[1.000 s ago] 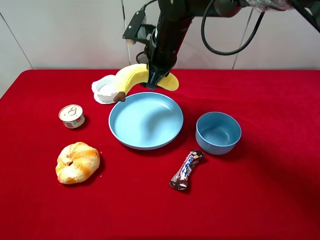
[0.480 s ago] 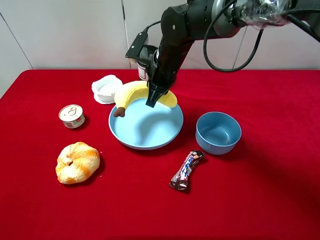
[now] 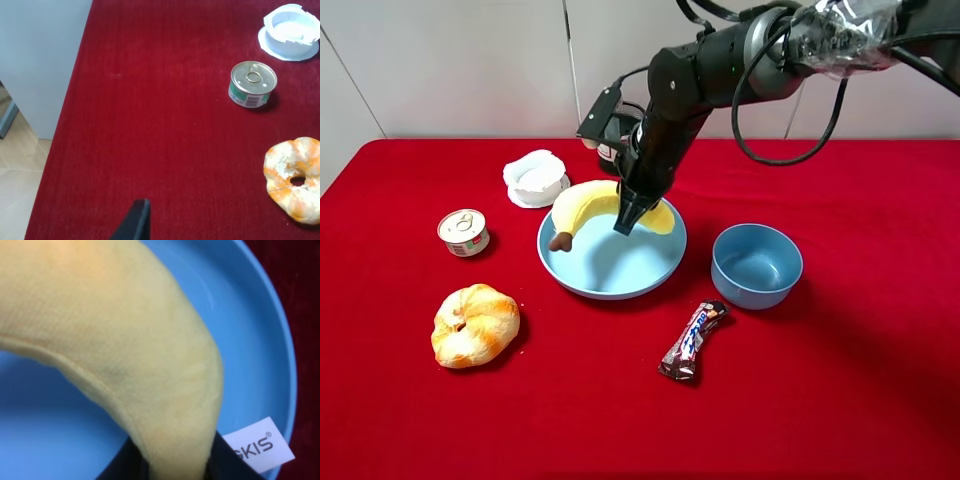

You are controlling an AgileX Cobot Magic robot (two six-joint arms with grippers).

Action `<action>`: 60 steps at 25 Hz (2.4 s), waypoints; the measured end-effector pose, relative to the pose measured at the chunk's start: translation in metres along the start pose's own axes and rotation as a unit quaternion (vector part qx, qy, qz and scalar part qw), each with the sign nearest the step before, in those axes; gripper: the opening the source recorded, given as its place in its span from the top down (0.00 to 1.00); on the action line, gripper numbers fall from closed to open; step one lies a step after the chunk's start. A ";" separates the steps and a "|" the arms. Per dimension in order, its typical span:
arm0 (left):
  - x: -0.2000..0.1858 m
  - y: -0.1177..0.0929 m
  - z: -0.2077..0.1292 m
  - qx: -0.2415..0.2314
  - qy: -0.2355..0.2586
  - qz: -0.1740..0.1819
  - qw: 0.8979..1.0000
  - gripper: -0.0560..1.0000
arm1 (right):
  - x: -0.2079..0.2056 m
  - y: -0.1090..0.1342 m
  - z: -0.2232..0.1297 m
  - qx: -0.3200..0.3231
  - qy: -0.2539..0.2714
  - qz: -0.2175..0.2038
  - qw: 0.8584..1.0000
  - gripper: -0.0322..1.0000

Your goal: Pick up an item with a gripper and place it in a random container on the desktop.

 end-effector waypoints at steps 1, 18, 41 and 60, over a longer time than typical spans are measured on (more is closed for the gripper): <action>0.000 0.000 0.000 0.000 0.000 0.000 1.000 0.02 | 0.001 0.001 -0.001 0.000 0.001 0.000 1.000 0.87; 0.000 0.000 0.000 0.000 0.000 0.000 1.000 0.02 | 0.023 0.008 -0.010 0.006 0.014 0.015 1.000 0.87; 0.000 0.000 0.000 0.000 0.000 0.000 1.000 0.02 | 0.023 0.008 -0.010 0.006 0.013 0.015 1.000 0.64; 0.000 0.000 0.000 0.000 0.000 0.000 1.000 0.02 | 0.022 0.008 -0.009 0.029 0.013 0.013 0.999 0.30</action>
Point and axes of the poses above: a point on each arm's last joint axis where the gripper is mounted, x pointing out along that axis toward the gripper, y along the wrist's bending axis when the last joint is at zero, z = x × y, the point moved 3 cm from there along x, pointing out along that axis toward the gripper, and after that the axes turned 7 degrees about -x, right-handed, at the moved point
